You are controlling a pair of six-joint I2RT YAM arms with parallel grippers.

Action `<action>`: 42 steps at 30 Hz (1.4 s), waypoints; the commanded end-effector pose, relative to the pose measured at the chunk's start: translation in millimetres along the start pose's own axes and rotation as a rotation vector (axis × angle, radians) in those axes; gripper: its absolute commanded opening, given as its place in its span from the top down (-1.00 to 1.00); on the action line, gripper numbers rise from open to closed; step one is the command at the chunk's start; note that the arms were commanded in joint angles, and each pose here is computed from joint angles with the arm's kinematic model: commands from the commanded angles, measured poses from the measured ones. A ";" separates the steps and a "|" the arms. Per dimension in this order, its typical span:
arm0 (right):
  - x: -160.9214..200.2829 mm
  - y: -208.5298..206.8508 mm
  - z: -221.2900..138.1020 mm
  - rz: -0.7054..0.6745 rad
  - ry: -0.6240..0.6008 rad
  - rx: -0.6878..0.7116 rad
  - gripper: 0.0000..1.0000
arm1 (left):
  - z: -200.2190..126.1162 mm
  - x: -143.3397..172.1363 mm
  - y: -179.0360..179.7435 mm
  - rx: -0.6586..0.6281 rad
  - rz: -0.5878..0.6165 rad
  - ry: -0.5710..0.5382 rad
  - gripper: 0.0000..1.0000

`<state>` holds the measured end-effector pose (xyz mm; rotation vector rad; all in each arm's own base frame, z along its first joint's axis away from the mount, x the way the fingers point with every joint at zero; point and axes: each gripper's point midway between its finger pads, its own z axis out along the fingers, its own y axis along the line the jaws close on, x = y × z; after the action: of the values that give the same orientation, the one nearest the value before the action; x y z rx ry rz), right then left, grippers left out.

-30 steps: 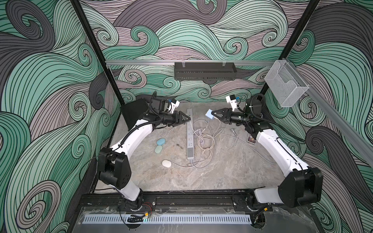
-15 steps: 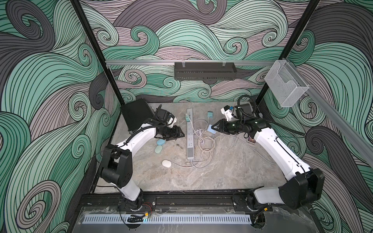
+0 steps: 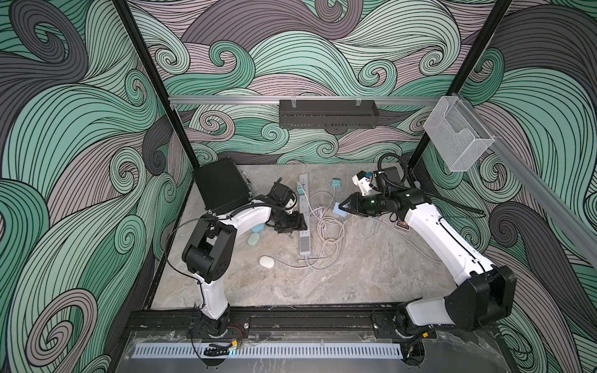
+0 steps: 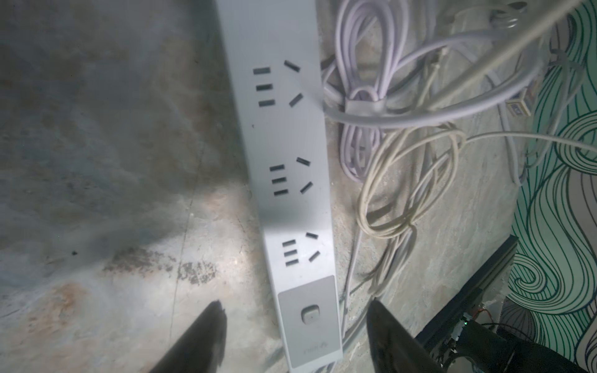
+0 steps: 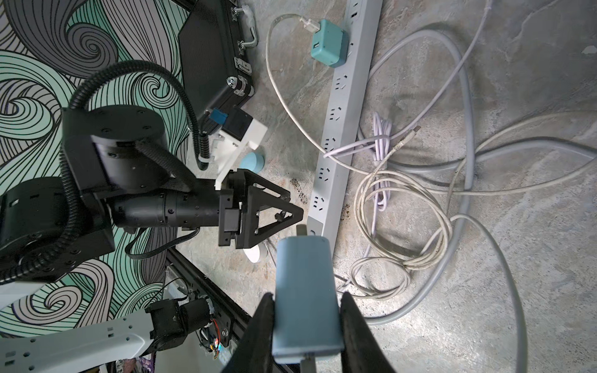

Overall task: Charge the bluetooth headset
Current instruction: Adjust the socket at the center of the board.

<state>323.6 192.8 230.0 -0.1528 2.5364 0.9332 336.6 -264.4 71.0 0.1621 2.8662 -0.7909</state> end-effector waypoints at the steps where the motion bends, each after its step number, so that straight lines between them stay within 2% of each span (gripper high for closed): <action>1: 5.7 -2.4 5.6 -0.003 0.032 -0.014 0.85 | 2.9 -19.4 -8.5 -0.009 0.009 -0.061 -0.38; 10: 7.2 -5.6 9.2 0.008 0.048 -0.026 0.85 | 29.7 -22.4 -17.9 0.028 -0.015 -0.054 -0.36; 18: 6.8 -2.1 5.4 0.010 0.041 -0.037 0.85 | 44.4 -25.1 -7.9 -0.041 -0.041 -0.043 -0.23; 25: 6.3 -1.0 3.0 0.013 0.035 -0.039 0.86 | 43.4 -24.5 9.2 -0.157 -0.058 -0.054 0.00; 28: 5.4 -0.7 2.2 0.013 0.031 -0.037 0.86 | 33.4 -27.1 10.9 -0.170 -0.074 -0.104 0.33; 31: 5.2 -1.4 2.4 0.012 0.030 -0.033 0.86 | 15.4 -29.3 9.7 -0.178 -0.083 -0.162 0.50; 37: 8.4 -8.2 5.4 0.011 0.033 0.001 0.88 | -5.5 -32.1 2.6 -0.173 -0.084 -0.208 0.67; 42: 9.3 -10.0 5.4 -0.006 0.032 0.035 0.89 | 9.0 -26.6 9.6 -0.196 -0.090 -0.168 0.67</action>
<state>323.2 191.6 214.1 -0.1540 2.5817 0.9310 358.8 -258.4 51.9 -0.0541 2.8175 -0.5061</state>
